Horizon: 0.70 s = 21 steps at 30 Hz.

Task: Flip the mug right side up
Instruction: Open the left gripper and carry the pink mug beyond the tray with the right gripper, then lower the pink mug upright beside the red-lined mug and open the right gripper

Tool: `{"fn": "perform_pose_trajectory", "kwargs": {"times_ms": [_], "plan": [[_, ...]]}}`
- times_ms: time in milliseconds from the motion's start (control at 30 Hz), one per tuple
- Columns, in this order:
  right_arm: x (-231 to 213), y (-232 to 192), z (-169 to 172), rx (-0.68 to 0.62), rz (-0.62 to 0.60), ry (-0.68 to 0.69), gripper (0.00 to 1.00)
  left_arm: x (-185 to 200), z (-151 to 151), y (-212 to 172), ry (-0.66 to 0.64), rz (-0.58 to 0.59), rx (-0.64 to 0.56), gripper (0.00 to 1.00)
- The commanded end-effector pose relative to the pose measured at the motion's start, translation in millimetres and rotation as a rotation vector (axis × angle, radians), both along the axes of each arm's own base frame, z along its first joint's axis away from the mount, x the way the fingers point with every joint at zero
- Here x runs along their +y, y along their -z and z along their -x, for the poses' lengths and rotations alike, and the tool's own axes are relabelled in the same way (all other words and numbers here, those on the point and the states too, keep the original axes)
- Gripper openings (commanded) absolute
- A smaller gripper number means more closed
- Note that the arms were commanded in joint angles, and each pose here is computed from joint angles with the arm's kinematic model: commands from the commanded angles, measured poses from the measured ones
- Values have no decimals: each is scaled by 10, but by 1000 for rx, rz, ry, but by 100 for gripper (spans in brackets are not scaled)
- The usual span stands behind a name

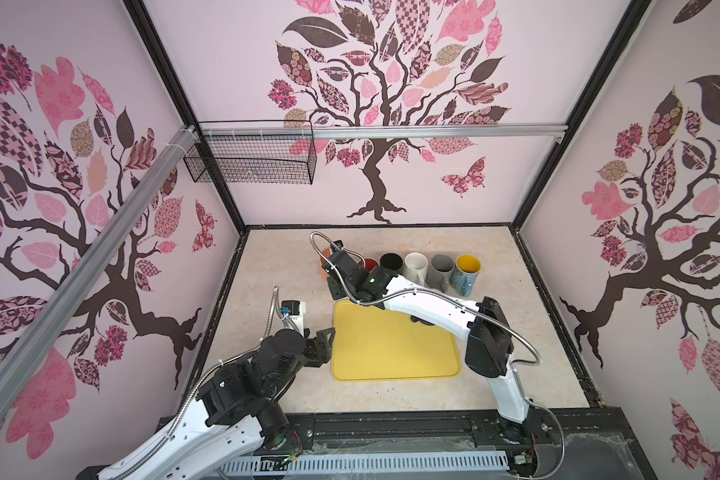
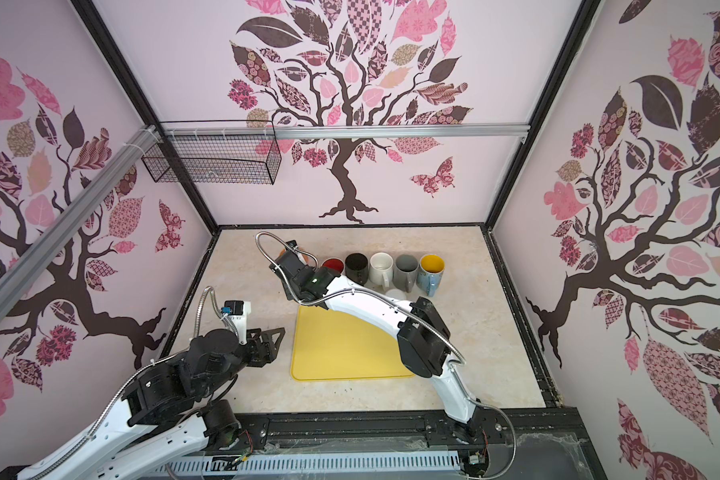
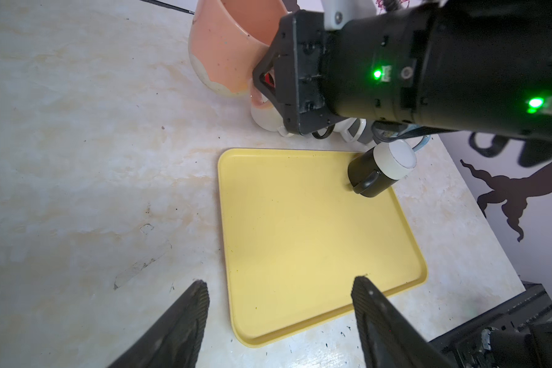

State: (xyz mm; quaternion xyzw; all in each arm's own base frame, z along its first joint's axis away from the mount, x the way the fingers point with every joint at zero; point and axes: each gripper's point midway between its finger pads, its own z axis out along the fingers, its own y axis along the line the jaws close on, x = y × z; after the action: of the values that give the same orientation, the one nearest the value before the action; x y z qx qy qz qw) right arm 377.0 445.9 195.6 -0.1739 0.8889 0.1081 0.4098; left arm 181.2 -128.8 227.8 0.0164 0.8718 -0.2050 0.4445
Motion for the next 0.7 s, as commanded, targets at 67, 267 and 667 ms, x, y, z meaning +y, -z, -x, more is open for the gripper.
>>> {"fn": "perform_pose_trajectory", "kwargs": {"times_ms": [67, 267, 667], "plan": [[-40, 76, -332, -22, 21, 54, 0, 21, 23, 51, 17, -30, 4, 74], [-41, 374, -428, 16, 55, 62, 0, -39, 3, 72, 28, -27, 11, 74], [-71, 662, -565, 58, 60, 76, 0, -134, -32, 67, 47, -26, 17, 74]]}}
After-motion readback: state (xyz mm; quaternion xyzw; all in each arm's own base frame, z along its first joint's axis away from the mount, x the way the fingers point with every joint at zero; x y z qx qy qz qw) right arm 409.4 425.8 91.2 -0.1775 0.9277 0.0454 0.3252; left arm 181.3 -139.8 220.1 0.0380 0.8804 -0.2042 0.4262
